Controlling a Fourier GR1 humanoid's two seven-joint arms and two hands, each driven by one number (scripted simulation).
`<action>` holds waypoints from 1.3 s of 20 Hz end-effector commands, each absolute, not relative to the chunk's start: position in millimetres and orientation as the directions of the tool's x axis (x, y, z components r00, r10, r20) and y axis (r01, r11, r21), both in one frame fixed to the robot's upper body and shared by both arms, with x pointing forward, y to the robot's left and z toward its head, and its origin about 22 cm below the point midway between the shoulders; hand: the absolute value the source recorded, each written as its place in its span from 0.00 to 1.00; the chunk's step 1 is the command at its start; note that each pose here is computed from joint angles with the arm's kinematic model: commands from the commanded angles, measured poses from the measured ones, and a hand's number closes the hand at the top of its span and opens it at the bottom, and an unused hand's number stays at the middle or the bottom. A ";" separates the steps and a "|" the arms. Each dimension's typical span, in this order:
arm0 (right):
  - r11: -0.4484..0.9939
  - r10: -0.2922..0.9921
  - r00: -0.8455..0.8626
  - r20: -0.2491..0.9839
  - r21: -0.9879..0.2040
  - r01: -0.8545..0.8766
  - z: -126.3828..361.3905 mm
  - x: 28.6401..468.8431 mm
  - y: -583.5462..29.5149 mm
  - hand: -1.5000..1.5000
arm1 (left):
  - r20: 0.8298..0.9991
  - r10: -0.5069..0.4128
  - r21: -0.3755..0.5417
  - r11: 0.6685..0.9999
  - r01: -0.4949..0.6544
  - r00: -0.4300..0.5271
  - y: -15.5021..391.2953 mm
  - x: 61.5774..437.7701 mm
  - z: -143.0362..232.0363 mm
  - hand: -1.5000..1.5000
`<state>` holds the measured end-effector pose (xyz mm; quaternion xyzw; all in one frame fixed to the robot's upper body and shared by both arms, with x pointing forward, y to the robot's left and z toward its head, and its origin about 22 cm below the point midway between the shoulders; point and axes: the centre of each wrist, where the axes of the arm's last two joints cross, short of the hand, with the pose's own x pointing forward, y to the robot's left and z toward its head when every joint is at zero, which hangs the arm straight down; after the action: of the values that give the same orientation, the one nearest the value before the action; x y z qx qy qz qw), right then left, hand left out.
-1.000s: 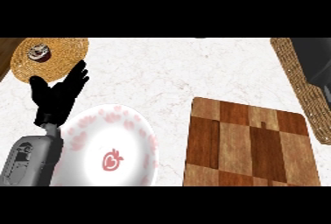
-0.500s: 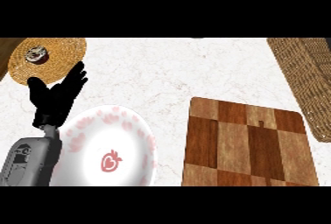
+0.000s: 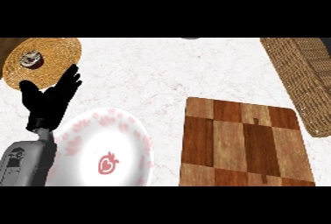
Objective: Pick the eggplant from the cutting board and place it in the basket
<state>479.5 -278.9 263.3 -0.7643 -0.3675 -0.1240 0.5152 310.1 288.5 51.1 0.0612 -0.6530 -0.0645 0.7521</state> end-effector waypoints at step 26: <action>-0.305 0.236 0.377 0.896 -0.300 0.904 234.1 453.2 -357.0 0.00 | 0.971 -0.181 0.187 0.982 -0.025 0.158 299.8 305.1 45.2 0.50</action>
<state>457.0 -351.0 217.2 -0.7561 -0.3887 -0.2550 0.4607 303.8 297.4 43.7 0.0703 -0.6473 -0.0562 0.7569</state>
